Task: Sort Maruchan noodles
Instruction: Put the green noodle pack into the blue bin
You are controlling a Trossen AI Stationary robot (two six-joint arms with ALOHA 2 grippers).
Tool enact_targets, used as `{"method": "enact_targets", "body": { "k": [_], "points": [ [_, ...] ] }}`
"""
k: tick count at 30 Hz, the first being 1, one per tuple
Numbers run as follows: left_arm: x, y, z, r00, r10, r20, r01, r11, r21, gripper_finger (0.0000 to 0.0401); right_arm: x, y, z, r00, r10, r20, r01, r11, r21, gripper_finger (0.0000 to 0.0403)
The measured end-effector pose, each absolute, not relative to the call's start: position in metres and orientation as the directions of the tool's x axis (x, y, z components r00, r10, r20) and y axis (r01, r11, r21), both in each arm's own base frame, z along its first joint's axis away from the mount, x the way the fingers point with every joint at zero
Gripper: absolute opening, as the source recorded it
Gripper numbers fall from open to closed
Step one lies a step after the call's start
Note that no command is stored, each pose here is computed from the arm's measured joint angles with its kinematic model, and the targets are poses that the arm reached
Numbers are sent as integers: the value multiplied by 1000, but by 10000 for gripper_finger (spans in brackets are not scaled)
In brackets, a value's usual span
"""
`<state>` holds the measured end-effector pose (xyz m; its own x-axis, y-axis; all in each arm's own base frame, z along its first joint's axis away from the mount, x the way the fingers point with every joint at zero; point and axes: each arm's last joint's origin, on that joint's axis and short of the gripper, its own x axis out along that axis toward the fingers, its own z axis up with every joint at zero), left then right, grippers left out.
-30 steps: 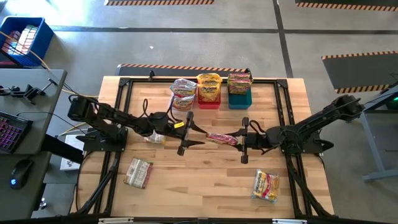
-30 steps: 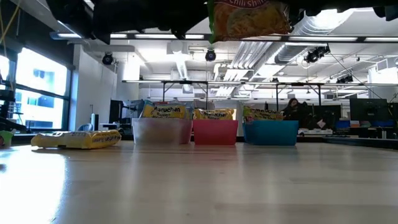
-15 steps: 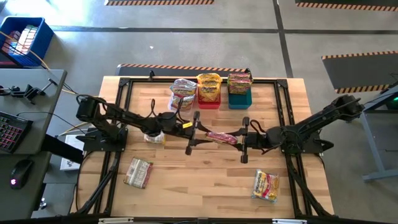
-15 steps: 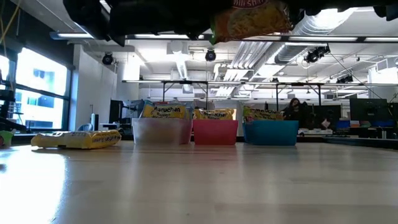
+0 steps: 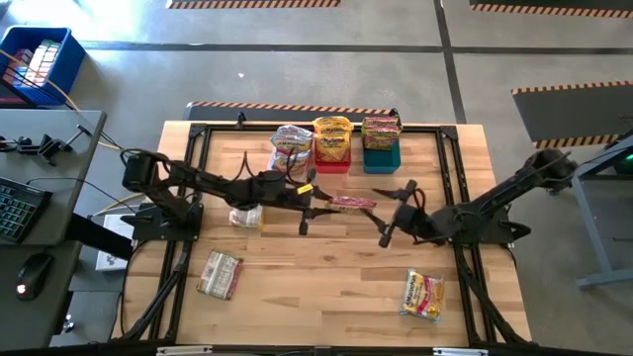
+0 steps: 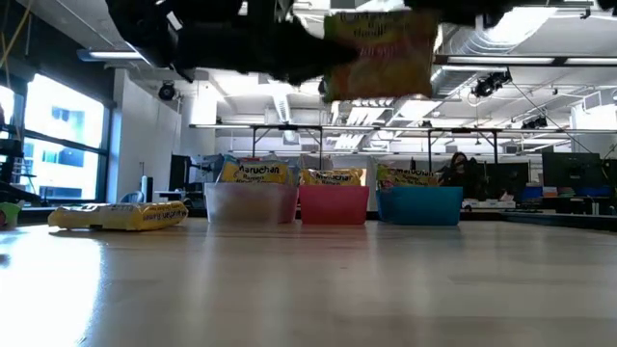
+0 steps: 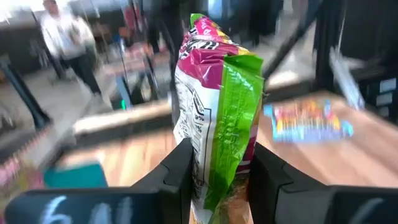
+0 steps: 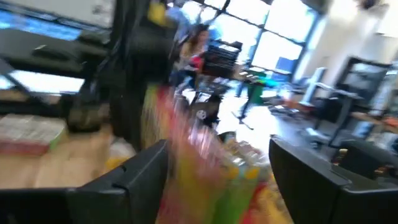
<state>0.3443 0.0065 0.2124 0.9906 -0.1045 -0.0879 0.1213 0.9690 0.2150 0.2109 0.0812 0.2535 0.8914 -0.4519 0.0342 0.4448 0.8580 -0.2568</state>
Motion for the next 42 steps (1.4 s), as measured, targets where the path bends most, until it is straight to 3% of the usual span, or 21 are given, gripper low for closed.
{"method": "enact_targets", "body": {
  "k": [3,7,12,18,25,31,38,42],
  "points": [
    [343,11,204,982,-92,-163,125,971,206,83,209,88,274,872,-488,30,476,832,-285,277],
    [343,12,204,983,-82,-166,118,969,217,83,219,91,295,901,-432,-35,397,855,-333,281],
    [343,12,203,982,-83,-173,120,968,220,83,244,77,311,891,-351,-287,273,921,-278,281],
    [343,13,203,981,-79,-180,118,969,219,83,281,53,318,757,-307,-578,218,951,-220,281],
    [343,13,202,980,-71,-184,111,970,218,83,314,34,319,556,-234,-798,191,970,-151,273],
    [343,14,202,980,-67,-188,108,970,216,83,333,29,317,467,-186,-864,162,979,-123,228],
    [342,21,202,981,-43,-191,79,980,185,86,335,28,316,451,-177,-875,139,982,-127,127],
    [342,21,203,982,-50,-184,83,980,180,113,334,29,318,447,-184,-876,123,982,-144,86]
  ]
}}
